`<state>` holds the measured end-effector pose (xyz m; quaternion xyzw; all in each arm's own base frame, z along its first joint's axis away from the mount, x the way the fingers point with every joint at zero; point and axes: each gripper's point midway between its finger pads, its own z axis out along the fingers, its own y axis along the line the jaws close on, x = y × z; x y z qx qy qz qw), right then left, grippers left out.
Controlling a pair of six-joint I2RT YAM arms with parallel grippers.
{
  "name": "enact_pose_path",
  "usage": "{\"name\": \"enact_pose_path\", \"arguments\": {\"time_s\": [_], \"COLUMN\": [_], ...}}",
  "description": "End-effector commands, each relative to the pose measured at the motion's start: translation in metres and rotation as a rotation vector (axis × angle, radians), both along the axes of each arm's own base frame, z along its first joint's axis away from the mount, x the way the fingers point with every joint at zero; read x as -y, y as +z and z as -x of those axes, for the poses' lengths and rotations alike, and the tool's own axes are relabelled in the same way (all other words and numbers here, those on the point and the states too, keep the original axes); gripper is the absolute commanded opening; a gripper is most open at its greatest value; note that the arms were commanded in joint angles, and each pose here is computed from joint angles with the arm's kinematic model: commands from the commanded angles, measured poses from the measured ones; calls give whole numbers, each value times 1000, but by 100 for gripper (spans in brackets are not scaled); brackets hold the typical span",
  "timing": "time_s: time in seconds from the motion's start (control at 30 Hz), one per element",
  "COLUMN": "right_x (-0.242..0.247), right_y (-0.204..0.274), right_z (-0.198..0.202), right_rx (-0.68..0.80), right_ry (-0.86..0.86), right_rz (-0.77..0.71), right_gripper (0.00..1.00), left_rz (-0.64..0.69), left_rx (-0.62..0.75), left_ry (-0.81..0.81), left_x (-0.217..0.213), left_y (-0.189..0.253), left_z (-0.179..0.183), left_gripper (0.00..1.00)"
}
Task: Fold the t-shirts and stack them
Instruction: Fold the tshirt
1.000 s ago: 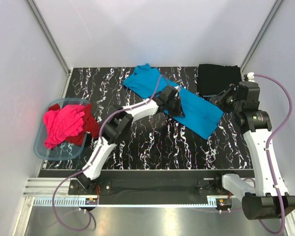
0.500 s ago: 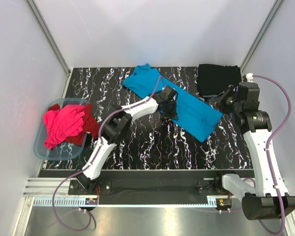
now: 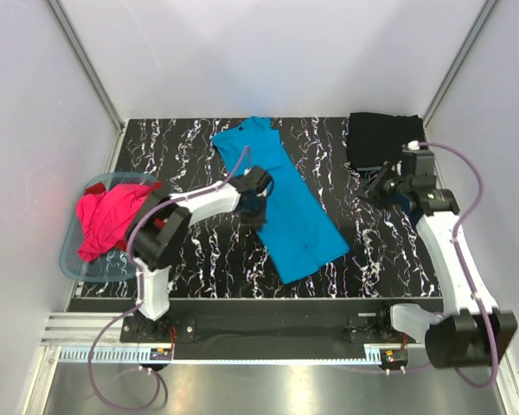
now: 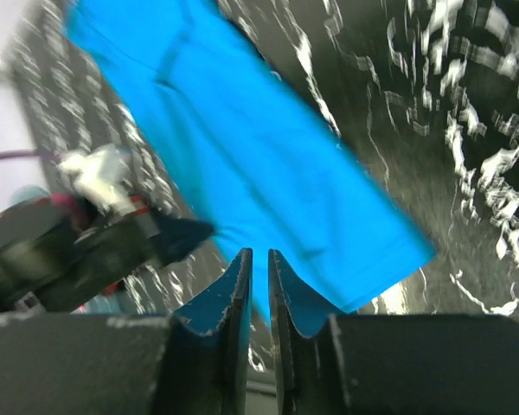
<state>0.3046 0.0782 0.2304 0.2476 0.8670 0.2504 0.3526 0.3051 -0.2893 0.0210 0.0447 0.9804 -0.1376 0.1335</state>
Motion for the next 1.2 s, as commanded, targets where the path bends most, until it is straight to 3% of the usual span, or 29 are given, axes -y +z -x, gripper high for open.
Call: {"name": "enact_pose_path", "arguments": {"time_s": [0.0,0.13,0.33,0.4,0.53,0.57,0.73,1.0,1.17], "right_x": [-18,-36,-68,-73,-77,-78,-78,-80,-80], "right_y": [-45,-76,-118,-130,-141,-142,-143,-143,-136], "right_z": [2,-5,2,6,7,8,6,-6,-4], "right_rx": [-122,-187,-262,-283,-305,-304,-295,-299,-276], "right_ry": [102,151,265,279,301,315,342,324,306], "right_rz": [-43,-51,-55,-59,-61,-57,-45,-51,-66], "right_gripper": [20,20,27,30,32,31,31,31,31], "left_rz": [-163,-137,-41,-55,0,-17,-12,-57,-8], "left_rx": [47,96,283,310,307,281,332,305,289], "left_ry": [13,76,177,215,302,323,268,277,262], "left_x": [-56,-79,-97,-113,-124,-128,-113,-112,-99], "left_y": [6,29,104,110,109,90,83,38,22], "left_z": [22,25,-62,-92,-158,-170,-221,-251,-263], "left_gripper": [0,0,8,9,8,8,7,8,8]}}
